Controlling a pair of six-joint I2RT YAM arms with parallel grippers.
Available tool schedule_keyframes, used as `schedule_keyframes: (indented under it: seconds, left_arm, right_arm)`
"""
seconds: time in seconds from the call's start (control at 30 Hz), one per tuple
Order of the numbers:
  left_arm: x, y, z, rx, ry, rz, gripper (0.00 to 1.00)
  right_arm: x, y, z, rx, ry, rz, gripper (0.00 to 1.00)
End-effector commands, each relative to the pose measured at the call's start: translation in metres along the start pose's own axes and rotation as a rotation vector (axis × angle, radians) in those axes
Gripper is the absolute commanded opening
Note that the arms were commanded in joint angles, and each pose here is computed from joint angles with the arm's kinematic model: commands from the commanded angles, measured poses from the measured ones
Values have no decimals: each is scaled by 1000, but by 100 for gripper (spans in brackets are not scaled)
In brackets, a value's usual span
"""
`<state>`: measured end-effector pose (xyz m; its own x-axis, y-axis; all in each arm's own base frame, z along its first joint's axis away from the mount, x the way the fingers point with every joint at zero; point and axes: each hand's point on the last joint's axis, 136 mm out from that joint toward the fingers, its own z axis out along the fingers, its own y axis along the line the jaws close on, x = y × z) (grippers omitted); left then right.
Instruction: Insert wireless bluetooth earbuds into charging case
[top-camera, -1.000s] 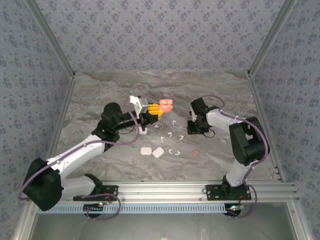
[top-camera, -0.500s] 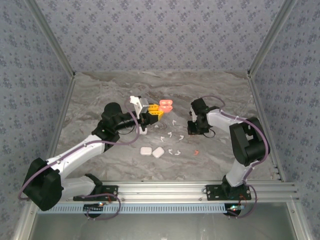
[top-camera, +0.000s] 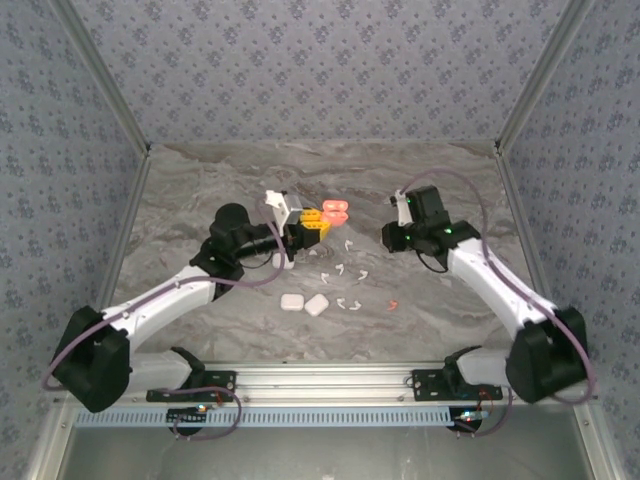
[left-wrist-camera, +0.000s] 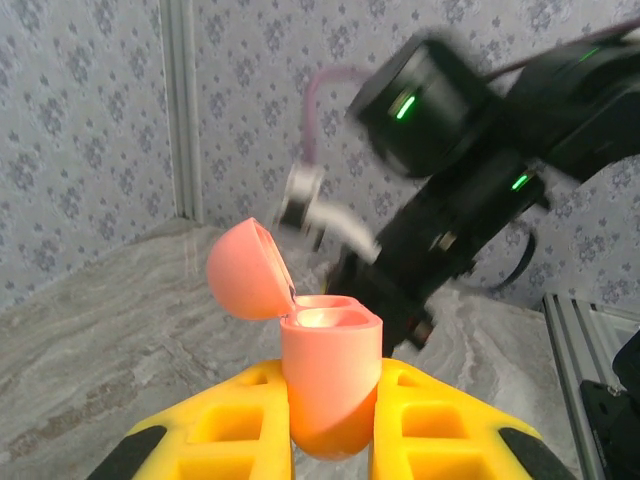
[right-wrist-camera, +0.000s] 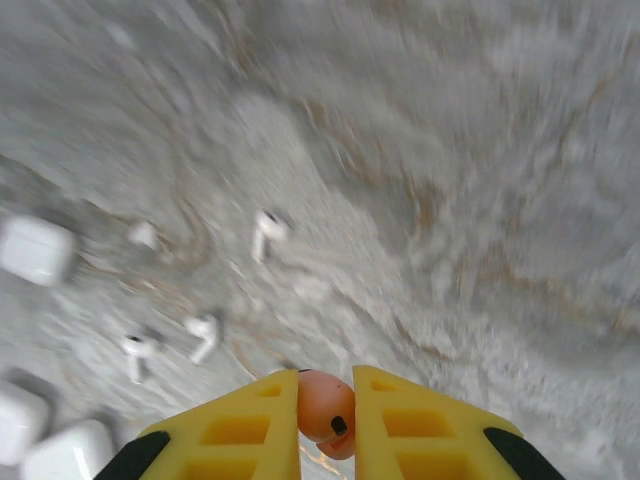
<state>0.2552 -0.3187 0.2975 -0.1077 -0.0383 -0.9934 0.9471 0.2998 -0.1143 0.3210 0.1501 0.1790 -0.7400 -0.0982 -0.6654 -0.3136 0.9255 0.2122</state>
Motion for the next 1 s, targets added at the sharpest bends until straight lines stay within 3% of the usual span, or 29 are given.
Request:
schedule_keyframes:
  seconds: [0.0, 0.17, 0.3, 0.97]
  left_arm:
    - [-15, -5, 11, 35, -49, -2, 0]
    - [-7, -4, 26, 61, -35, -22, 0]
    - [-5, -4, 37, 91, -26, -40, 0]
    - [-5, -9, 44, 124, -16, -28, 0]
  right_arm:
    - [-26, 24, -35, -68, -163, -118, 19]
    - [-58, 55, -95, -121, -386, -266, 18]
    - [-66, 83, -120, -165, -457, -369, 18]
    - [-88, 112, -102, -177, -468, -466, 18]
